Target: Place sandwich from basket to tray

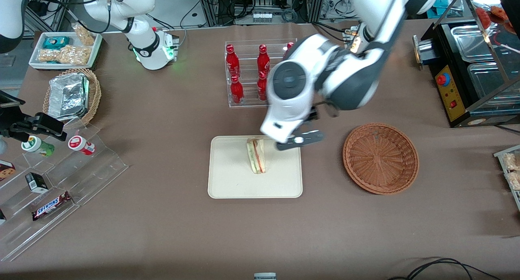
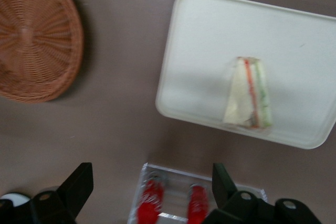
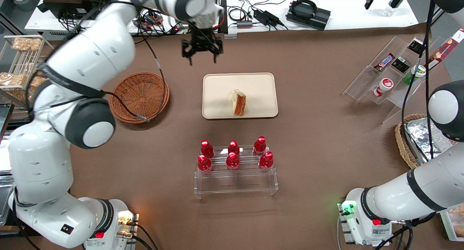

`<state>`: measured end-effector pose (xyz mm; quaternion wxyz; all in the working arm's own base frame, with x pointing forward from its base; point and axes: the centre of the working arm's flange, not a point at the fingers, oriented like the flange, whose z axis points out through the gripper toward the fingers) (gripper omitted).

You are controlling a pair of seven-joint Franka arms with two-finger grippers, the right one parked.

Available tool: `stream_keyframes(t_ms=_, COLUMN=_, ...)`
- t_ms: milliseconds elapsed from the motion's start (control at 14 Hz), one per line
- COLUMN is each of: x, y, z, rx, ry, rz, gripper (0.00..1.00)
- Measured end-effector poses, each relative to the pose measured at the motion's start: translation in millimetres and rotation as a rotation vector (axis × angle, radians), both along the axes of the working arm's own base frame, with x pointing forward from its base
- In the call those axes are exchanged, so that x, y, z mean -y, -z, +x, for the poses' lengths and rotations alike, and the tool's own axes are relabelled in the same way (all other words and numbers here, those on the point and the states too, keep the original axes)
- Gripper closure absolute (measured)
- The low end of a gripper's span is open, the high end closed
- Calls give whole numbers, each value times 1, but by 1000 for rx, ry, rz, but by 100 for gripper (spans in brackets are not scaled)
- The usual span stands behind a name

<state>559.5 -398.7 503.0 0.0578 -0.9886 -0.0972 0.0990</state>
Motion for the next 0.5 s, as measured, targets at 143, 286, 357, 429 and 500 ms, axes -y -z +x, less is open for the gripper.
stream_keyframes(t_ms=143, x=-62, y=-32, z=5, rx=-51, ry=31, rz=-2, gripper=0)
stream_keyframes(t_ms=286, x=-132, y=-59, z=9, rx=-93, ry=41, rz=-2, gripper=0)
stream_keyframes(t_ms=357, x=-169, y=-68, z=11, rx=-117, ry=40, rz=-5, gripper=0)
stream_keyframes(t_ms=429, x=-209, y=-75, z=14, rx=-143, ry=35, rz=-12, gripper=0)
stream_keyframes(t_ms=500, x=-249, y=-78, z=19, rx=-163, ry=22, rz=-25, gripper=0)
